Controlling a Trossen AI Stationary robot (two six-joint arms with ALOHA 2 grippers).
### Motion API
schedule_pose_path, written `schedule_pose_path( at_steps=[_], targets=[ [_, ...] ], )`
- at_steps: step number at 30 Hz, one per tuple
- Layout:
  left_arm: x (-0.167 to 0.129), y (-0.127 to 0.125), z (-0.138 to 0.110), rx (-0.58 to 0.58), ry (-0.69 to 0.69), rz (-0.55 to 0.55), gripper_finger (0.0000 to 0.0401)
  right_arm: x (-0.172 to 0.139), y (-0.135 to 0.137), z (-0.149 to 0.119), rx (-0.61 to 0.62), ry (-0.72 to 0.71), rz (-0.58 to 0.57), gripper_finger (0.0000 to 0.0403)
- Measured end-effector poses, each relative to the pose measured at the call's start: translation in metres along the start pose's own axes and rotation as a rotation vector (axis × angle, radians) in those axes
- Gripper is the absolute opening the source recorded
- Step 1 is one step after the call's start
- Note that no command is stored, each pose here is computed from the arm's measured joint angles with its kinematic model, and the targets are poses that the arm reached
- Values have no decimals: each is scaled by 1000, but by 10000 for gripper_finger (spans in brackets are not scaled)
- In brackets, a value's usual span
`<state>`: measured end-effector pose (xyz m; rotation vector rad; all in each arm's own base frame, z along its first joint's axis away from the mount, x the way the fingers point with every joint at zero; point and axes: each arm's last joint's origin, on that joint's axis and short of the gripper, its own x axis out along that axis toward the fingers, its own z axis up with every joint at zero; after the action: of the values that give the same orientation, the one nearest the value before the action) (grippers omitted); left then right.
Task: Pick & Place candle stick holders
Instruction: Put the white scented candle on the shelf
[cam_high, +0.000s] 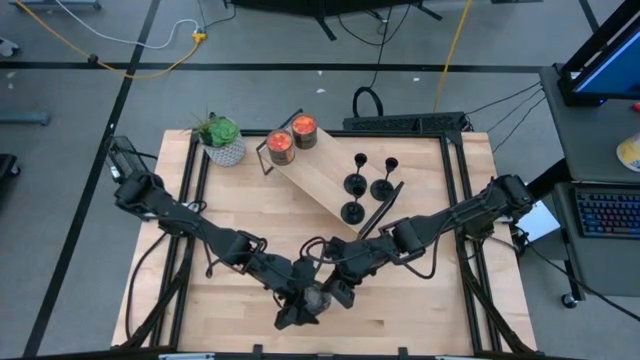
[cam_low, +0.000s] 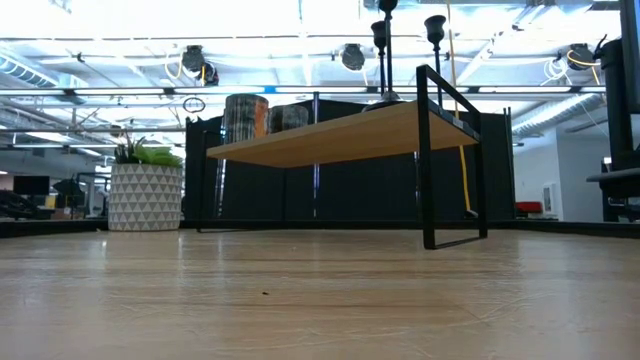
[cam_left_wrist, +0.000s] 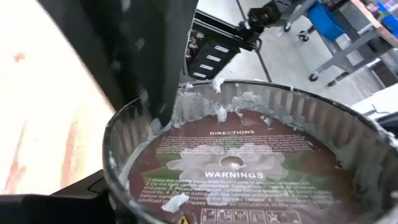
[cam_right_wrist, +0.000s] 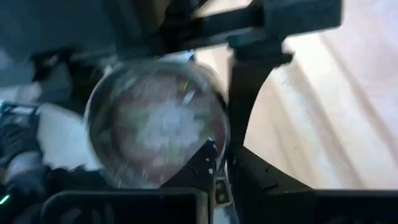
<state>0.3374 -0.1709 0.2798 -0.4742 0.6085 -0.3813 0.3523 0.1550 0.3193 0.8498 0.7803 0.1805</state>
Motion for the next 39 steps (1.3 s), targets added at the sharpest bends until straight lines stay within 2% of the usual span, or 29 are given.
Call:
schedule_pose_path(
  at_steps=[5, 12, 15, 18, 22, 29, 31, 33, 39],
  targets=[
    [-2, 0, -1, -29, 13, 11, 346, -8, 3, -4, -3, 49, 21, 38],
    [-2, 5, -4, -113, -8, 114, 345, -38, 23, -14, -67, 84, 96, 35],
    [-5, 5, -1, -130, -59, 166, 345, -56, 31, -21, -120, 84, 118, 30],
    [-11, 5, 7, -150, -170, 233, 345, -79, 39, -33, -189, 103, 135, 25],
    [-24, 7, 17, -145, -336, 398, 345, -105, 46, -46, -255, 114, 142, 18],
    [-46, 23, 32, -82, -694, 922, 345, -152, 45, -67, -330, 83, 46, 10],
    [-49, 32, 37, -88, -763, 1033, 345, -166, 42, -73, -344, 74, 13, 11],
    [-47, 43, 43, -111, -806, 1087, 345, -178, 40, -76, -360, 55, -3, 10],
    [-30, 90, 55, -100, -806, 1211, 345, -204, 35, -82, -406, 46, -19, 7]
  ],
)
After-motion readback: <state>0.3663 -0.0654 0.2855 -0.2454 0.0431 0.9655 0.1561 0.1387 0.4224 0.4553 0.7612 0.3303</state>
